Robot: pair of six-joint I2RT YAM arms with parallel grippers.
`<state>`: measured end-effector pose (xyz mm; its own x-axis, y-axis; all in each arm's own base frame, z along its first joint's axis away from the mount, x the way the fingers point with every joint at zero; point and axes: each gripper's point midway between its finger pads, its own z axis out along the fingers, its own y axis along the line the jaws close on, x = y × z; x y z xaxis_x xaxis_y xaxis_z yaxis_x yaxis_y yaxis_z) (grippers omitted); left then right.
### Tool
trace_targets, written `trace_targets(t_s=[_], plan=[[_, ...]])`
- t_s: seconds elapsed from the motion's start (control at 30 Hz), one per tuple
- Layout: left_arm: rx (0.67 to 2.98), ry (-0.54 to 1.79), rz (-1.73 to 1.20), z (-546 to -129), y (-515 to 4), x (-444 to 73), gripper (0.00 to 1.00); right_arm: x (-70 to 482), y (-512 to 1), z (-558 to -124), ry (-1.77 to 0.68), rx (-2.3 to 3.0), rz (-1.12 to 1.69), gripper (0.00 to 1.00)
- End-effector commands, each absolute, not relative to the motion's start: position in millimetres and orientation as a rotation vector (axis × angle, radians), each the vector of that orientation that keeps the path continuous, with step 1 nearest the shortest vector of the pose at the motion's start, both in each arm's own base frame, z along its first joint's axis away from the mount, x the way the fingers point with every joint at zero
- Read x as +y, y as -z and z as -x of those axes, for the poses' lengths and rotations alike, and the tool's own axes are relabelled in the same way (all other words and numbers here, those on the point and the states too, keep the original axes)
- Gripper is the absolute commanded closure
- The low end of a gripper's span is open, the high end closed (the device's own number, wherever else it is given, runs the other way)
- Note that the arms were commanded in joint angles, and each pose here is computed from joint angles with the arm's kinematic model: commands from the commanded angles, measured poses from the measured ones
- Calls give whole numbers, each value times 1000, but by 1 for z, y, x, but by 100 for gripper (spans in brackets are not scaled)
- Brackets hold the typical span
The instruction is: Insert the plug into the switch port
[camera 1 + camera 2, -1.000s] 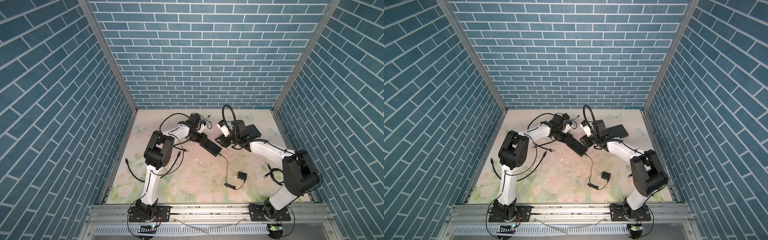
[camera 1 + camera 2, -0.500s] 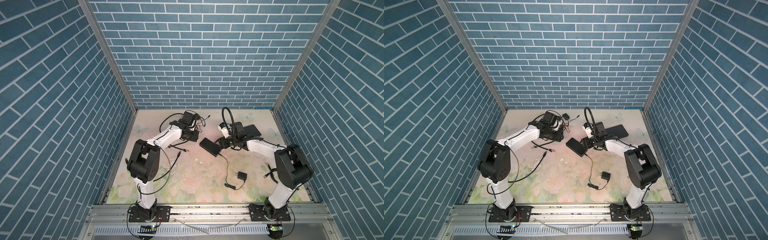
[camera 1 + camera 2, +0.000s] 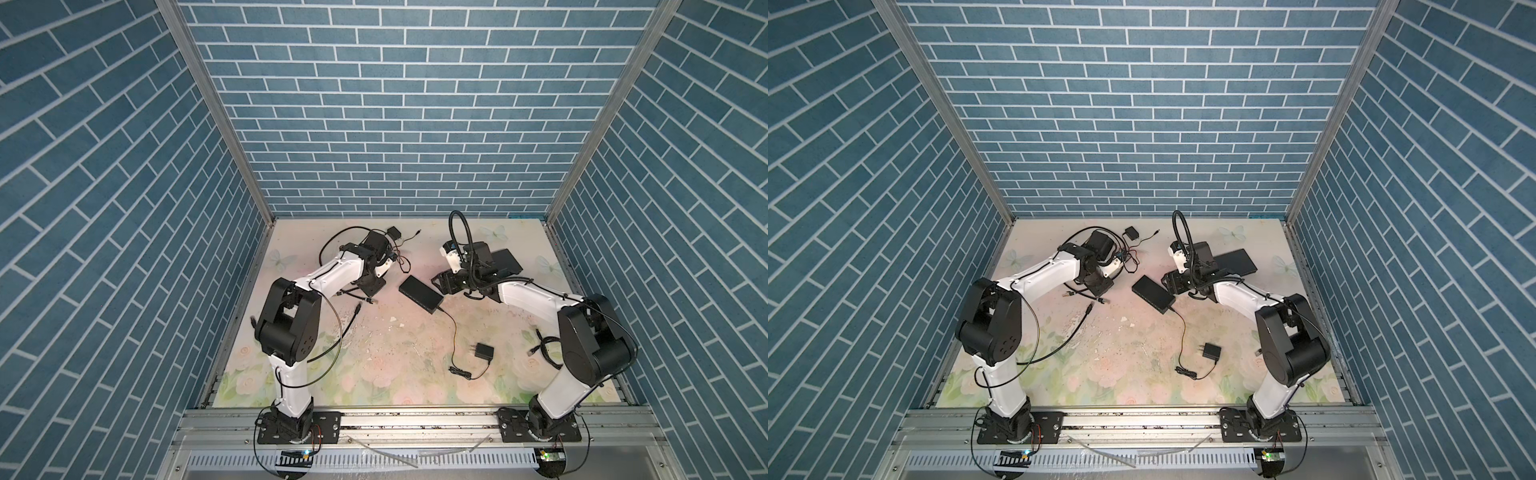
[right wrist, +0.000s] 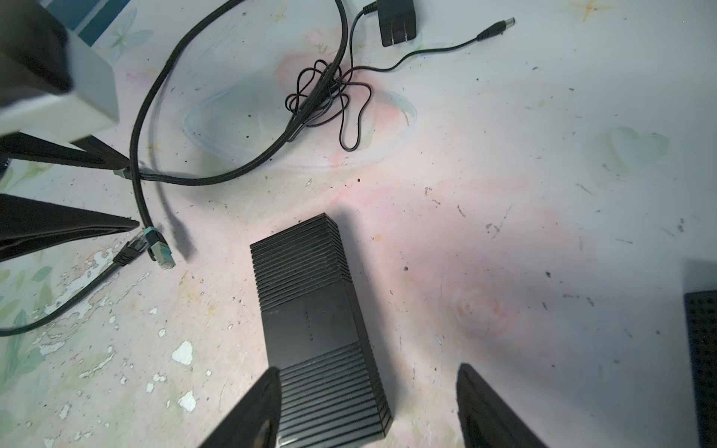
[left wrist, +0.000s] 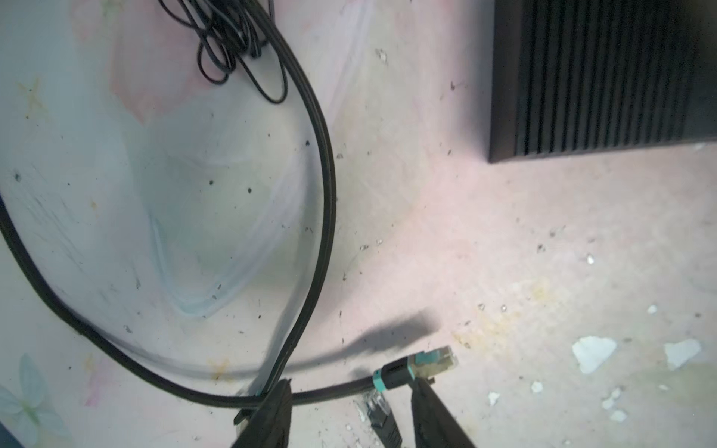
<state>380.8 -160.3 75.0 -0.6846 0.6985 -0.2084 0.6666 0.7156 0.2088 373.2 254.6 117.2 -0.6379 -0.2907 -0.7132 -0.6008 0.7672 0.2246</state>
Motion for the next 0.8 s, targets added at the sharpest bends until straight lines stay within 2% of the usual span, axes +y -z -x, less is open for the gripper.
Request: trace_targets(t_s=[0.0, 0.1, 0.2, 0.47, 0.77], plan=[[2803, -255, -979, -358, -77, -132, 54, 244, -120, -361, -561, 2287, 653, 29], [2912, -249, -754, -339, -65, -124, 58, 243, -124, -358, -564, 2281, 652, 29], [2914, -179, -627, -327, -53, -124, 59, 242, -126, -356, -566, 2282, 651, 29], [2958, -80, -555, -313, -26, -131, 59, 240, -130, -351, -570, 2286, 647, 29], [3000, -76, -514, -310, -3, -131, 75, 237, -138, -346, -554, 2287, 678, 29]])
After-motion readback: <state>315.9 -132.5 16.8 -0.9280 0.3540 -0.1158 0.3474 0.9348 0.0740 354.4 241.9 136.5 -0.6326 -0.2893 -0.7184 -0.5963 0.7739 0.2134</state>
